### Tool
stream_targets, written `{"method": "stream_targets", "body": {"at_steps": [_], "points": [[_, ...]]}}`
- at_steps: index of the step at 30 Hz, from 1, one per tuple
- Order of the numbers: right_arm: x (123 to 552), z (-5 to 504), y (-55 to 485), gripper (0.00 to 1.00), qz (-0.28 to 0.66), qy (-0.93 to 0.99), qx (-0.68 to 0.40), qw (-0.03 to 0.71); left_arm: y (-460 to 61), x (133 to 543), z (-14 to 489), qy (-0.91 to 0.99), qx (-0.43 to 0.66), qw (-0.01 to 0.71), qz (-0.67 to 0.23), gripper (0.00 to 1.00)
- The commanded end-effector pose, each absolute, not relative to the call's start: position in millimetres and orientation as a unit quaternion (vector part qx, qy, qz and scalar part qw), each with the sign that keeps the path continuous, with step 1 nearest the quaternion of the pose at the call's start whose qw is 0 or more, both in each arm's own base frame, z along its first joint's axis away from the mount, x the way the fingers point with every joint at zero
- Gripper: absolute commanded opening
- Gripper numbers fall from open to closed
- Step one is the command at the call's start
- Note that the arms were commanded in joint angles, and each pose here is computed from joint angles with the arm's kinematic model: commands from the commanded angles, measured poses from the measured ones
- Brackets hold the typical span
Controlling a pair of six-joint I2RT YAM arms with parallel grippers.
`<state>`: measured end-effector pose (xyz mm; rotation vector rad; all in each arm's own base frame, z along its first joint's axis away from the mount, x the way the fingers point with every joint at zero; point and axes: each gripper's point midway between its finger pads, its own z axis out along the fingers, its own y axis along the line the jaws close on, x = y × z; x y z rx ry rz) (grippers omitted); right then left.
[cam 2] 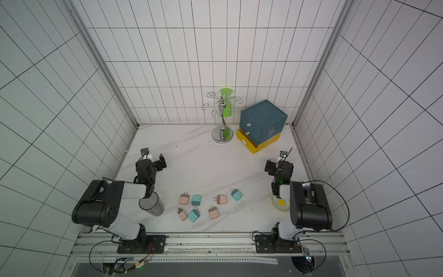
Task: Place the plugs into the drawer by color
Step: Move the storage box to the center of the board.
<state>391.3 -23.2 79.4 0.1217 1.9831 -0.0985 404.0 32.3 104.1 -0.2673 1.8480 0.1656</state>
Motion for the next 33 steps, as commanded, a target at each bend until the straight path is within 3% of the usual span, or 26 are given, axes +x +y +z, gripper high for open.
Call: {"method": "stream_targets", "body": {"at_steps": [1,25,33], "points": [[401.5,94.3,-25.1,0.99,-0.040,0.824,0.051,0.562,32.7,408.1,116.7,0.784,-0.117,0.606,0.066,0.99],[401.6,94.1,-24.5,0.99,-0.038,0.825,0.051,0.562,33.8,407.7,117.8,0.782,-0.118,0.608,0.065,0.99],[399.5,126.5,-39.3,0.99,-0.067,0.830,0.086,0.548,16.4,397.0,175.2,0.773,-0.089,0.626,0.053,0.98]]}}
